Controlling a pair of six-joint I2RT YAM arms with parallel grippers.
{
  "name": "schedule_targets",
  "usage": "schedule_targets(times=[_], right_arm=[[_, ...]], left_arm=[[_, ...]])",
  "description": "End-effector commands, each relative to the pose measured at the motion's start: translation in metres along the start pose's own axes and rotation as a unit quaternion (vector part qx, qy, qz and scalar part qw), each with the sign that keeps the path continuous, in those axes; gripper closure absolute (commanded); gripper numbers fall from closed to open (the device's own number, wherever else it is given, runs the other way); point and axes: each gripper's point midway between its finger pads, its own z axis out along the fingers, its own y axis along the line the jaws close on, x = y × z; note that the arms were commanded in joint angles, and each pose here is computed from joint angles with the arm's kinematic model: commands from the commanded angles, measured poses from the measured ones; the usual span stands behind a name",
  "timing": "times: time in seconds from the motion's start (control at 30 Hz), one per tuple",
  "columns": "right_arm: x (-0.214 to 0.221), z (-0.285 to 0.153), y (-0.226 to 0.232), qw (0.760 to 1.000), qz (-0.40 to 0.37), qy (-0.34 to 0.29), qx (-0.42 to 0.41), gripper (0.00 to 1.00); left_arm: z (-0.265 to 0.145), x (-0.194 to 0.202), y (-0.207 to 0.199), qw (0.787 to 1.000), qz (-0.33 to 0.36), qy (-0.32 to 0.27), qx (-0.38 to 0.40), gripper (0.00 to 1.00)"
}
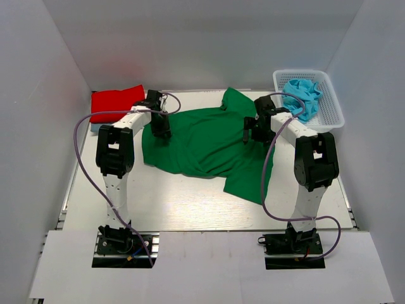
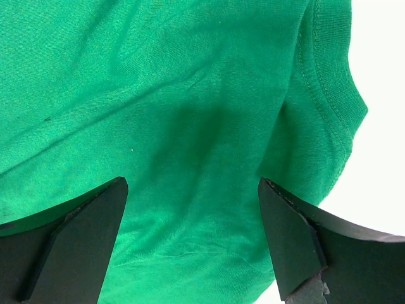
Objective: Fold and stack the t-shirts
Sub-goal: Flatten out the tshirt
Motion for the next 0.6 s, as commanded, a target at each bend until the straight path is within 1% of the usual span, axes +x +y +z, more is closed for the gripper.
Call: schedule_targets(times=[0.0, 0.1, 0.17, 0.23, 0.3, 0.33, 0.37, 0.43, 0.47, 0.53, 0.57], right_arm=[[-0.001, -0.005, -0.006, 1.0, -0.001, -0.002, 0.008, 0.11], [0.0, -0.005, -0.005, 1.0, 0.0, -0.005, 0.006, 0.11], [0.001, -0.005, -0.005, 1.0, -0.002, -0.004, 0.005, 0.11], [0.002, -0.003, -0.005, 1.0, -0.001, -0.002, 0.003, 0.11], [0.002, -0.004, -0.006, 1.0, -0.001, -0.004, 0.003, 0.11], [0.003, -0.003, -0.005, 1.0, -0.001, -0.002, 0.003, 0.11], [0.002, -0.003, -0.006, 1.0, 0.0, -0.004, 0.005, 0.11], [0.002, -0.005, -0.005, 1.0, 0.0, -0.007, 0.003, 0.11], [0.002, -0.004, -0.006, 1.0, -0.002, -0.008, 0.005, 0.11], [0.003, -0.005, -0.005, 1.0, -0.001, -0.007, 0.004, 0.11], [0.003, -0.005, -0.006, 1.0, -0.002, -0.007, 0.004, 0.11]], left_arm=[[-0.014, -0.007, -0.009, 1.0, 0.009, -0.013, 0.013, 0.6], [-0.019, -0.008, -0.014, 1.0, 0.01, -0.014, 0.027, 0.61], [-0.018, -0.002, -0.014, 1.0, 0.009, -0.003, 0.03, 0.61], [-0.022, -0.003, -0.019, 0.999, 0.01, -0.004, 0.042, 0.64], [-0.023, -0.002, -0.021, 0.999, 0.01, -0.002, 0.048, 0.72], [-0.023, -0.002, -0.021, 0.999, 0.01, -0.002, 0.048, 0.78], [-0.027, -0.001, -0.022, 0.999, 0.01, -0.001, 0.048, 0.88], [-0.027, 0.0, -0.025, 0.998, 0.01, 0.002, 0.057, 0.99], [-0.027, 0.0, -0.026, 0.998, 0.01, 0.004, 0.061, 1.0], [-0.036, -0.006, -0.034, 0.997, 0.014, -0.011, 0.079, 1.0], [-0.041, -0.012, -0.031, 0.996, 0.011, -0.022, 0.08, 1.0]])
